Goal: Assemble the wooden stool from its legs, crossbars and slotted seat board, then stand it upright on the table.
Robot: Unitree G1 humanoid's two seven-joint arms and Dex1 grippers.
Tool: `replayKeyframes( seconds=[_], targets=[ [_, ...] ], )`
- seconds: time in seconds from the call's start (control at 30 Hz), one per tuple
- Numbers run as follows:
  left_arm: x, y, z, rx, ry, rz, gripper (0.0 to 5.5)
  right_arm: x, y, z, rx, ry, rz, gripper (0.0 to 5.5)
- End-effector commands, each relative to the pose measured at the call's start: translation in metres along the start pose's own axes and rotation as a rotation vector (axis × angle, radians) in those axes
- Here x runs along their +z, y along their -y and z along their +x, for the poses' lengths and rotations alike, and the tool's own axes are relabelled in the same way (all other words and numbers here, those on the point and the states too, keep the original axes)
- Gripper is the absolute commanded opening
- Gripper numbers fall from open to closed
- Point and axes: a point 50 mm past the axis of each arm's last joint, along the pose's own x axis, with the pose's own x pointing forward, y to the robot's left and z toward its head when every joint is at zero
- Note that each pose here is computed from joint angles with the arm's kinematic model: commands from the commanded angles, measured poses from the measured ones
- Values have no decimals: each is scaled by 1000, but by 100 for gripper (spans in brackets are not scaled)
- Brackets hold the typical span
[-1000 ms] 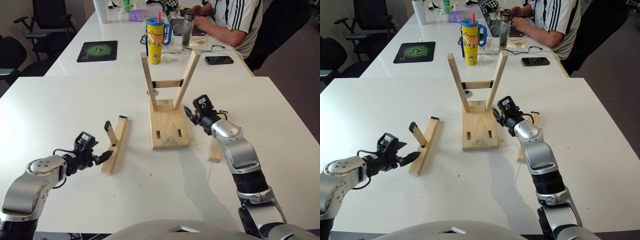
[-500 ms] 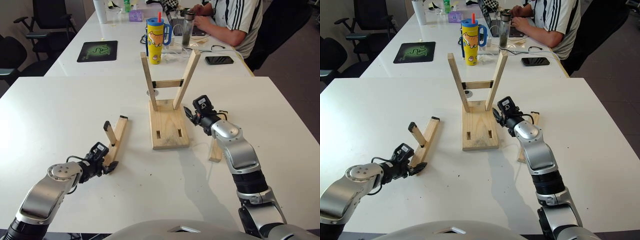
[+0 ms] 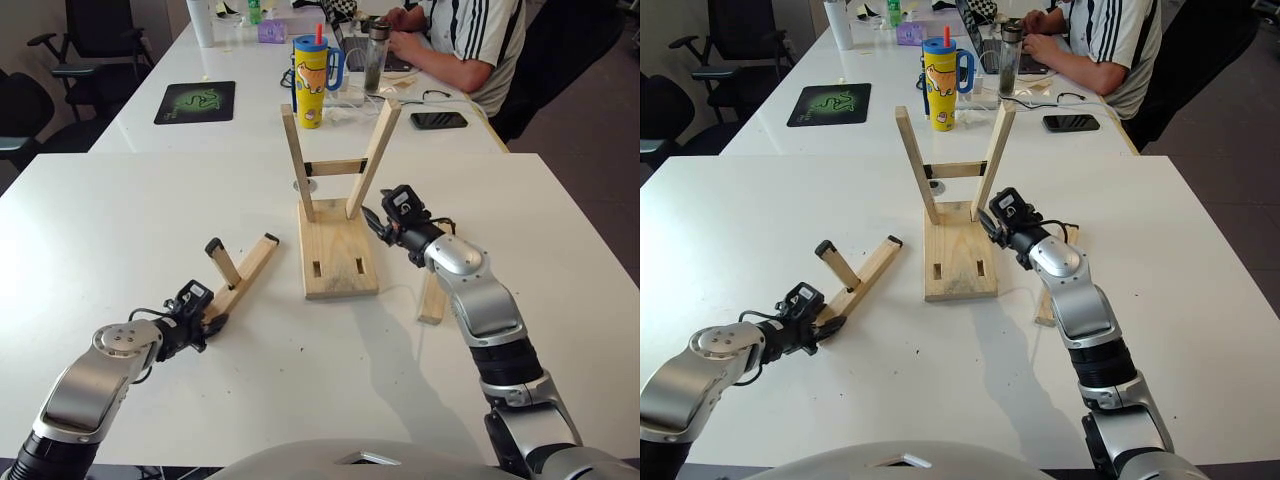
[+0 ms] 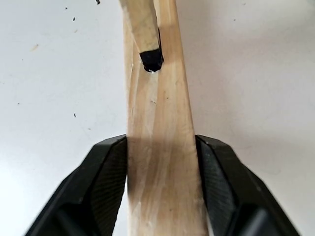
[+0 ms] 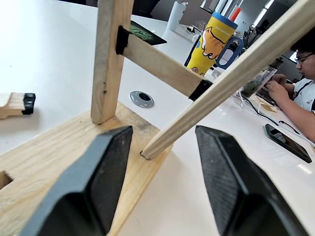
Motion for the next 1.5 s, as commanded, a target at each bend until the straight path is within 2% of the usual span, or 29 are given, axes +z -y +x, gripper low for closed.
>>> replayKeyframes(
  seconds=[0.03,0.17,0.33,0.37,0.47,0.67,0.93,1.1,1.33,1.5],
  targets=[
    [26,-5,-3,19,148,-113,209,8,0,1,30,44,-46,236],
    [63,3,-4,-66,391,-324,208,15,0,1,33,89,-28,236],
    [107,5,-6,-147,672,-596,203,47,-5,0,90,266,313,236],
    [111,6,-4,-147,678,-612,203,52,-6,-1,100,287,352,236],
    [108,9,-2,-106,637,-583,203,52,-8,-2,117,275,240,236],
    [111,7,-6,-40,633,-491,203,50,-10,-4,152,268,166,236],
    [126,-5,-19,-43,608,-425,203,50,-30,-7,349,371,-448,236],
    [129,1,-18,-73,566,-435,203,50,-41,11,377,424,-714,236],
    [134,6,-23,-80,540,-383,203,59,-49,29,392,475,-752,236],
    [140,-2,-23,-73,603,-534,203,53,-39,33,290,411,-663,236]
  ],
)
